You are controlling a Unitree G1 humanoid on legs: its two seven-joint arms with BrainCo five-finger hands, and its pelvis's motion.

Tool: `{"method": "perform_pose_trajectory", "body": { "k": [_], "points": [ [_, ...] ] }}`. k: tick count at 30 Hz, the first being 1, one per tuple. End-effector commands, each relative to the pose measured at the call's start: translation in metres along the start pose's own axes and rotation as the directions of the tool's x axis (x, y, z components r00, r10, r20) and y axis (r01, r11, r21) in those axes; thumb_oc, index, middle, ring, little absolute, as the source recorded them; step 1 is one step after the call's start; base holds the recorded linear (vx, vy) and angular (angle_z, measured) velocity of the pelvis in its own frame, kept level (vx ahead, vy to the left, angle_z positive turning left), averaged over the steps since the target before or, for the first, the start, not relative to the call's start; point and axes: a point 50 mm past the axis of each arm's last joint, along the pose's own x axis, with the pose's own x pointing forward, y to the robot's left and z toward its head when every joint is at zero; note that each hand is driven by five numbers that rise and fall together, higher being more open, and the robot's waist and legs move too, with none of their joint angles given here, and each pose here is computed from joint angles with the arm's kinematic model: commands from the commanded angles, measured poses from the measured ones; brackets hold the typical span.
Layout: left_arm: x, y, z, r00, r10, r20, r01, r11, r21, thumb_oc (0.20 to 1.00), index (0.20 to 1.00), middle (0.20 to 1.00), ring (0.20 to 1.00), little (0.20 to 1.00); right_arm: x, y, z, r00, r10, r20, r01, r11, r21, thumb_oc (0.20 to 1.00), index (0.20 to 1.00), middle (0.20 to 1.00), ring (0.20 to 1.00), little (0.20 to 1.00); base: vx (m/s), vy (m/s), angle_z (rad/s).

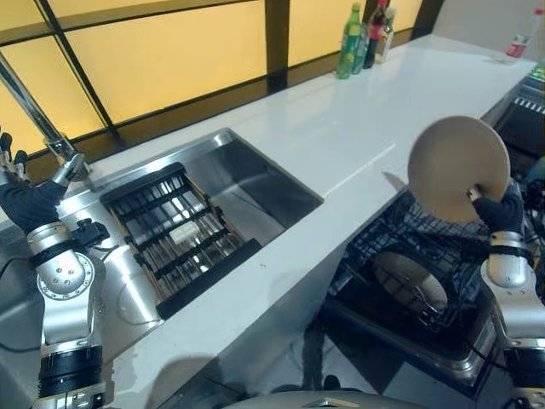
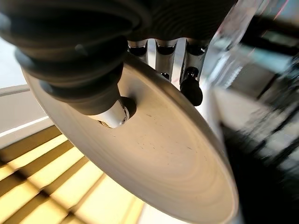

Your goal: Pick up plates and place into dishwasher.

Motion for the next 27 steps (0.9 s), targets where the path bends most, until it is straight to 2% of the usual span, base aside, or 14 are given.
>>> {"method": "perform_pose_trajectory", "body": {
  "k": [1,8,15,27],
  "points": [
    [0.018,0.013,0.011,0.997,-0.035,0.071,0.031,0.998,0.062,1.0,1.0,1.0,1.0,1.0,0.008,-0.017,0.022,0.983,-0.105,0.148,0.109,0.994,-0.018,0.2,0.2,0.2,0.2,0.2,0.05,-0.203,-0.02],
    [0.018,0.018,0.006,0.998,-0.051,0.031,0.047,0.992,0.113,1.0,1.0,1.0,1.0,1.0,0.014,-0.032,0.011,0.986,-0.135,0.1,0.142,0.988,-0.064,0.2,0.2,0.2,0.2,0.2,0.05,-0.338,-0.02],
    [0.019,0.009,0.007,0.999,-0.03,0.045,0.026,0.997,0.077,1.0,1.0,1.0,1.0,1.0,0.026,-0.041,0.02,0.971,-0.196,0.137,0.213,0.97,-0.117,0.2,0.2,0.2,0.2,0.2,-0.09,-0.193,0.17],
    [0.024,-0.005,0.015,0.994,0.047,0.101,-0.048,0.999,0.006,1.0,1.0,1.0,1.0,1.0,0.065,-0.061,0.048,0.961,-0.121,0.248,0.218,0.885,-0.412,0.2,0.2,0.2,0.2,0.2,-0.14,-0.047,0.08]
  ]
}}
